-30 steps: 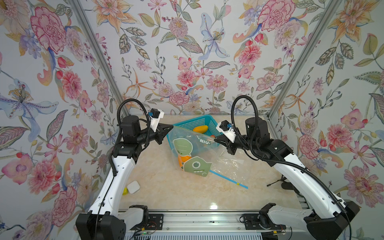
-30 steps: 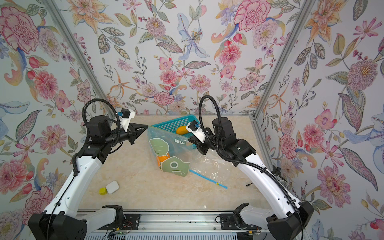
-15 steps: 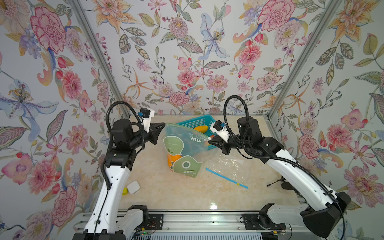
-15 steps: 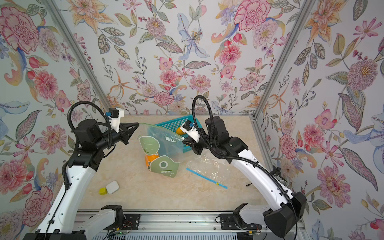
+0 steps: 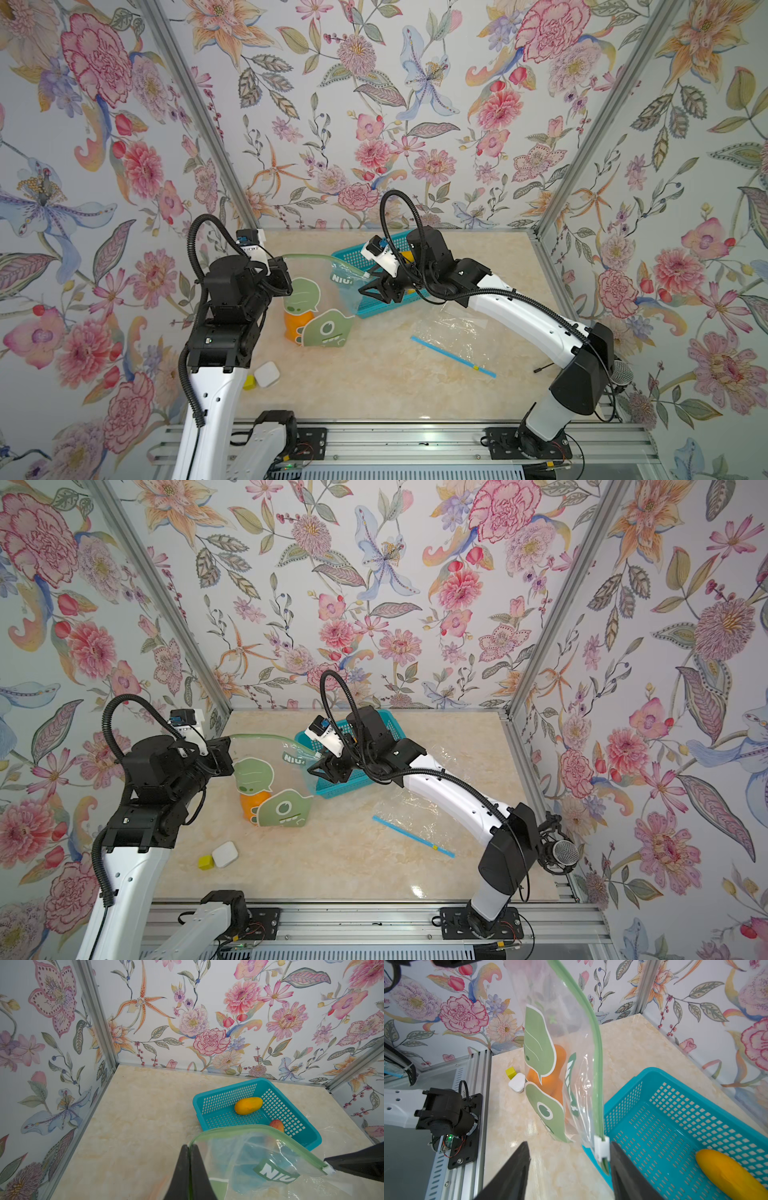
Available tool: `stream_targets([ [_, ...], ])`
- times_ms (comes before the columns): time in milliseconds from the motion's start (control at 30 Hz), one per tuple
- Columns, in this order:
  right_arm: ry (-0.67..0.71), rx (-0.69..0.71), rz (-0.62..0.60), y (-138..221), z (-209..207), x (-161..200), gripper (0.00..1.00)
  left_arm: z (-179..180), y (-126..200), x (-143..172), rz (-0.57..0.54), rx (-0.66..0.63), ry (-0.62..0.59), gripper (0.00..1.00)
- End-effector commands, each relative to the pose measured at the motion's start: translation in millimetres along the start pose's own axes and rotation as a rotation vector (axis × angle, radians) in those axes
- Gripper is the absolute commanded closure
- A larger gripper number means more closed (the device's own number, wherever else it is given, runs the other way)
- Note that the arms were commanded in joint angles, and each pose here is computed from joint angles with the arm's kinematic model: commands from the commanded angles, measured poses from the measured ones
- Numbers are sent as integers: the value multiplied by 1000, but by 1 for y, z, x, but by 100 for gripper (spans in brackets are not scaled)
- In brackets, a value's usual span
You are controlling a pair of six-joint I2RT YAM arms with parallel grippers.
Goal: Place the mango in a zip-top bag and seal the zipper
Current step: Place the zipper food storage bag at the center of the board.
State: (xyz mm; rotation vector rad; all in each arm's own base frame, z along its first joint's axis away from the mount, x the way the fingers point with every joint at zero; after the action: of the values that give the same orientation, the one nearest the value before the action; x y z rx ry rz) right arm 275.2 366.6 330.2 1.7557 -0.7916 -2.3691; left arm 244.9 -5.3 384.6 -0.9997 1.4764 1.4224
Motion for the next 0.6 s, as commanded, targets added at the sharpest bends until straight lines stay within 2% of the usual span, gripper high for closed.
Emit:
stream_targets([
  [0,-55,119,-102,13,-20,-27,28,17,3,1,7,-114,70,100],
  [67,-90,163,-129,20,-29,-30,19,18,-6,9,5,-108,96,100],
  [167,-122,203,-158,31,-39,-31,19,26,-21,20,4,-134,139,100],
  [267,-153,277,-182,44,-47,-30,10,43,-35,36,23,-192,200,100],
  [400,-181,392,-212,63,-57,-27,8,67,-47,56,11,-252,297,100],
  [567,-260,504,-225,78,-73,-15,8,90,-47,69,-16,-369,335,100],
])
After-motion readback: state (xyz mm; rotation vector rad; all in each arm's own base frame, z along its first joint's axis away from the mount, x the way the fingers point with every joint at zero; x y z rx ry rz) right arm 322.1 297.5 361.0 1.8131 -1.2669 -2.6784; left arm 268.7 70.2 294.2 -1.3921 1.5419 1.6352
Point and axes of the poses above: each gripper's point midway between its finger pads, its own y axis back along the fingers, its own z axis along the line the jaws close on, x = y × z, the point moved 6 cm from there along y, back along the fingers, and after that the axes turned 9 degrees about -y, right-handed, at the moved point
